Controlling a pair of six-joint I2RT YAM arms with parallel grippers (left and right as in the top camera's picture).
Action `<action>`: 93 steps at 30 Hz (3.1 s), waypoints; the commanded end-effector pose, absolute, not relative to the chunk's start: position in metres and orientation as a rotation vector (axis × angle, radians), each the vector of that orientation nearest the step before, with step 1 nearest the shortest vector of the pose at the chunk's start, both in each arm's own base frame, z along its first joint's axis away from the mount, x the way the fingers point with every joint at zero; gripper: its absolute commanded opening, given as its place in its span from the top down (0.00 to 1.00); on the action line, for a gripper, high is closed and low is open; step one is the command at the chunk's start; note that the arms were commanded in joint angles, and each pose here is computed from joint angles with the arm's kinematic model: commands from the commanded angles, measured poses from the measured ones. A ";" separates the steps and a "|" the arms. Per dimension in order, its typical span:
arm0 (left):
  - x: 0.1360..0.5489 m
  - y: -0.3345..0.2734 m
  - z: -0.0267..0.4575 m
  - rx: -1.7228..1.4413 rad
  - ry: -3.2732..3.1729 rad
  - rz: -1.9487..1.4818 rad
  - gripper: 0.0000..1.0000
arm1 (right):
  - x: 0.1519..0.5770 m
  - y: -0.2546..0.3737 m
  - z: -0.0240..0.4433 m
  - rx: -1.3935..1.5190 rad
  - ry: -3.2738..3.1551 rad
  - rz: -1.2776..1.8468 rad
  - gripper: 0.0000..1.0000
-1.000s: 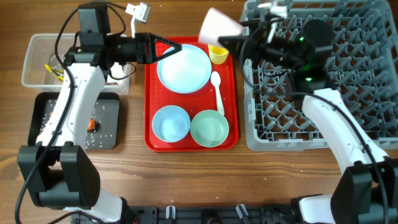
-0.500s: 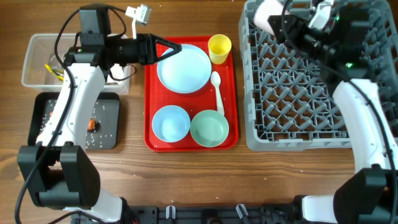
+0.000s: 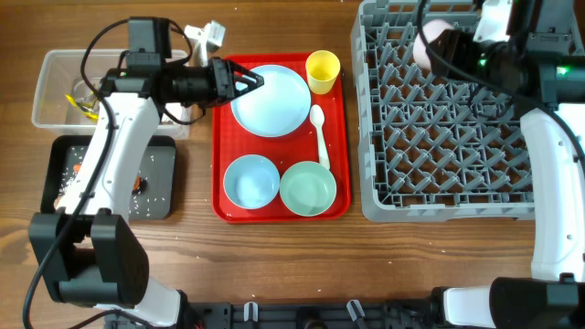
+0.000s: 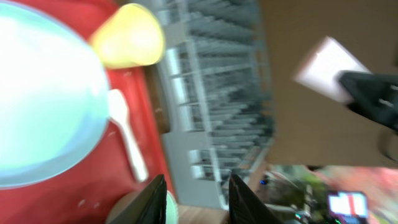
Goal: Sort waste into correct bins and load items into the dishwasher rack
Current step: 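Release the left gripper and carry the cup right over the rack, then lower the pink cup upside down into the rack and release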
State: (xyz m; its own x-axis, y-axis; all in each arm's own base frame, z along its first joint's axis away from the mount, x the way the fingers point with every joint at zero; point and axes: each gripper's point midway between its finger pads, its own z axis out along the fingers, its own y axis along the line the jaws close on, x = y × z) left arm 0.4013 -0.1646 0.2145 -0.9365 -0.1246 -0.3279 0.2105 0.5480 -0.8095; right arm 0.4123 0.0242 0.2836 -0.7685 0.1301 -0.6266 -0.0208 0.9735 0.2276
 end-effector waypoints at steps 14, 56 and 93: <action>0.397 -0.139 0.156 -0.079 2.704 -0.819 0.63 | 0.390 0.046 0.226 0.001 2.698 0.124 0.94; 0.391 -0.134 0.151 -0.103 2.743 -0.779 0.63 | 0.416 0.047 0.085 -0.034 3.015 0.073 0.96; 0.391 -0.134 0.151 -0.103 2.742 -0.779 0.57 | 0.424 0.049 0.144 -0.072 2.938 0.089 0.17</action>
